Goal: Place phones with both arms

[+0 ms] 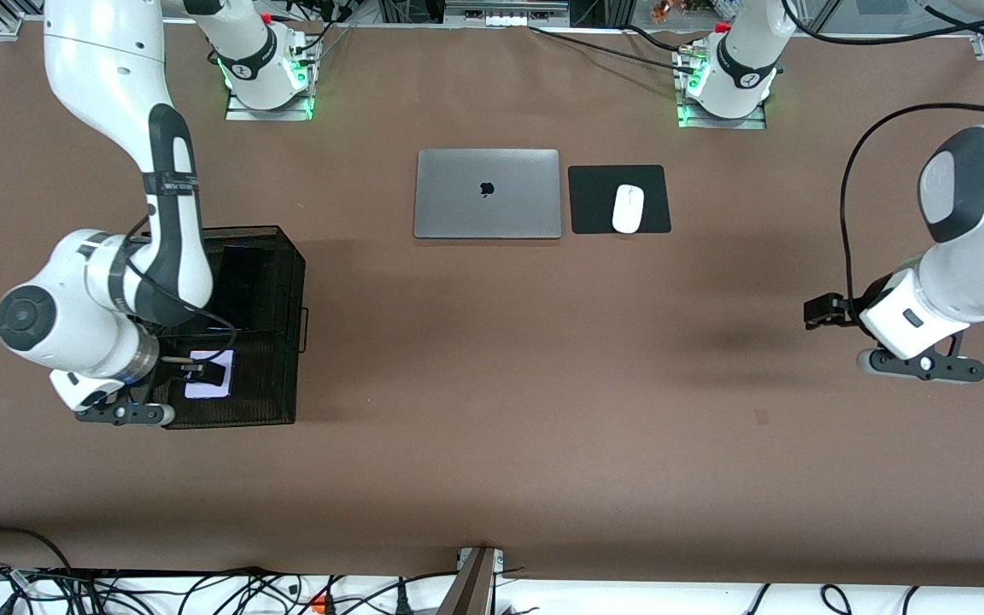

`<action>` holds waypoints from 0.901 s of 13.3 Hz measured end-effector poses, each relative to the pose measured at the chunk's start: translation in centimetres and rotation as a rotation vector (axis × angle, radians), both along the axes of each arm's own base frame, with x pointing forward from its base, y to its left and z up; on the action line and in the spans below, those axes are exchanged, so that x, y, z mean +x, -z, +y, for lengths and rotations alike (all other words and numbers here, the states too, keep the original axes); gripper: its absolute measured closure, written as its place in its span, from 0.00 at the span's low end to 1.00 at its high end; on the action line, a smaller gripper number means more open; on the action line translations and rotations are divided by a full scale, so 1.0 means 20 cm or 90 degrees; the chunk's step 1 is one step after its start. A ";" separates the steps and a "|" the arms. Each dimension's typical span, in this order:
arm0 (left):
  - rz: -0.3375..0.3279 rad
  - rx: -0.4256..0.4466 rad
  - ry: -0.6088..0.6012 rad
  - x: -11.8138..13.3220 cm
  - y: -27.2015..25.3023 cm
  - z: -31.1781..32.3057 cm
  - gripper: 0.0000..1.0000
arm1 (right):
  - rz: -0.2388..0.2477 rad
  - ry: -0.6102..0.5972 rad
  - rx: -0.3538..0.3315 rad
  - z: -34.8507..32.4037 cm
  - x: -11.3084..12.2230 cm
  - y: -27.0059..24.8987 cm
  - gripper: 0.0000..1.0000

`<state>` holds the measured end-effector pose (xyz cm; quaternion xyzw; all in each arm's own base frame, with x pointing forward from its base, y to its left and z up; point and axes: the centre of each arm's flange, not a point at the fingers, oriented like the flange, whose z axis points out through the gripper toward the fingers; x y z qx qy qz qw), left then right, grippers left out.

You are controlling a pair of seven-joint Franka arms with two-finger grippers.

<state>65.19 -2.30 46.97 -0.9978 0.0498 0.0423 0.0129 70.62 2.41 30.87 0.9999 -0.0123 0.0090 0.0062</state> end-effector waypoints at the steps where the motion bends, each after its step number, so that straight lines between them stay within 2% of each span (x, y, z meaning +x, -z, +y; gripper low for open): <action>1: 0.005 0.001 -0.001 -0.03 -0.06 0.00 0.00 | 0.014 0.000 0.004 -0.01 0.01 -0.08 0.00; 3: 0.013 0.003 -0.002 -0.12 -0.22 0.01 0.00 | 0.052 0.002 0.016 -0.03 0.00 -0.33 0.00; 5: 0.000 0.003 -0.003 -0.21 -0.40 0.01 0.00 | 0.081 0.010 0.037 -0.07 -0.06 -0.62 0.00; 9: -0.057 0.004 -0.026 -0.36 -0.73 0.03 0.00 | 0.099 0.034 0.088 -0.21 -0.25 -1.05 0.00; 12: -0.080 0.003 -0.037 -0.42 -0.83 0.03 0.00 | 0.108 0.051 0.065 -0.27 -0.32 -1.14 0.00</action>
